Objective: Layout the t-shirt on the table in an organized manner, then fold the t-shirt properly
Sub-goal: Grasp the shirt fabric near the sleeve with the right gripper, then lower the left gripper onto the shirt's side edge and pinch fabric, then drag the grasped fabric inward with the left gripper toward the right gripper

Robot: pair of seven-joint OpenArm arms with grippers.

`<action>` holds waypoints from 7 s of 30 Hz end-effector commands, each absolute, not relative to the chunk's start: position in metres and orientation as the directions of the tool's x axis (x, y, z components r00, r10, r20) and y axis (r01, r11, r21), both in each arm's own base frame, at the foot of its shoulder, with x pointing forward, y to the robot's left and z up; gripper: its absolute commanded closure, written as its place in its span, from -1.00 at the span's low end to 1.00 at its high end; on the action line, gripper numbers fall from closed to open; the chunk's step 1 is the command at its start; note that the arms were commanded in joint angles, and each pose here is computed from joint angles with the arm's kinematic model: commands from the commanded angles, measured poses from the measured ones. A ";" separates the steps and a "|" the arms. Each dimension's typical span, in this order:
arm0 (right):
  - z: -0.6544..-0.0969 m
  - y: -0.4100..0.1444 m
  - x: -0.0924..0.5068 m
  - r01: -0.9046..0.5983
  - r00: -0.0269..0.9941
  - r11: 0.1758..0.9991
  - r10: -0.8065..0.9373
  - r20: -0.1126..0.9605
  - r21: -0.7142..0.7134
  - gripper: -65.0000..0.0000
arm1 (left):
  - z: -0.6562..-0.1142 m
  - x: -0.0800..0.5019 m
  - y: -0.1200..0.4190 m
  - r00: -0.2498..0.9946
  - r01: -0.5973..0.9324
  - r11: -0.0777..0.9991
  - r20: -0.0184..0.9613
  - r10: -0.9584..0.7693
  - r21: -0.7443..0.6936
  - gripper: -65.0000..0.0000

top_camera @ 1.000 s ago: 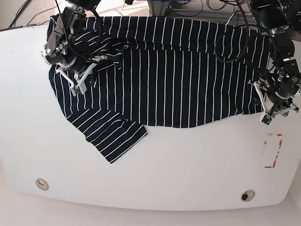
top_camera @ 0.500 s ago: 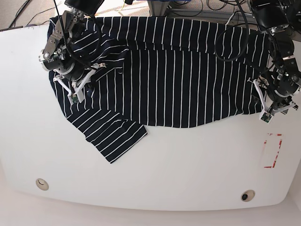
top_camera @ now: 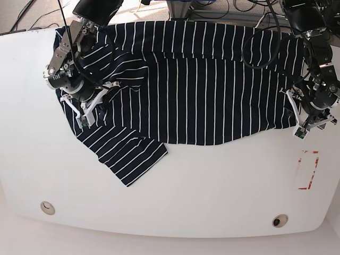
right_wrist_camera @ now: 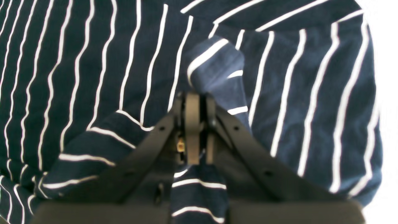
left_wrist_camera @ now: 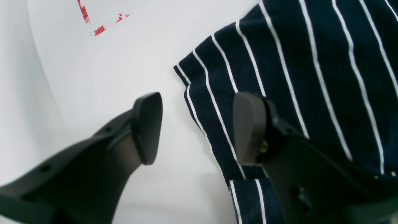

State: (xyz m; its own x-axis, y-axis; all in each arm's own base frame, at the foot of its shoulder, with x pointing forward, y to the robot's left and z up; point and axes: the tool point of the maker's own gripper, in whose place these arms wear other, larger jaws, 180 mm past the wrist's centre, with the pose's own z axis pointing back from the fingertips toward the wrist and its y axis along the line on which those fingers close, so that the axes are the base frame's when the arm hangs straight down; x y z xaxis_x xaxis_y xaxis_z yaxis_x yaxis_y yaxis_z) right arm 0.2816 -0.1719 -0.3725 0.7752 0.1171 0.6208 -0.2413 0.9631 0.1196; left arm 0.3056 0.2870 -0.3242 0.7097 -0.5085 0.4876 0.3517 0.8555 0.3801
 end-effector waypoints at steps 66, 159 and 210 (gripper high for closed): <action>-0.360 -0.276 0.399 -0.145 0.645 0.974 -0.038 0.763 0.171 -0.95 | -0.303 0.327 0.280 0.663 0.317 0.868 0.565 -0.491 0.383 -0.04; -0.435 -0.245 0.384 -0.120 0.694 0.934 -0.163 0.701 0.337 0.81 | -0.412 0.365 0.284 0.819 0.097 0.984 0.574 0.004 -0.147 0.61; -0.435 -0.244 0.384 -0.121 0.694 0.934 -0.164 0.701 0.338 0.81 | -0.364 0.280 0.152 0.568 0.633 0.736 0.502 -0.652 0.239 0.92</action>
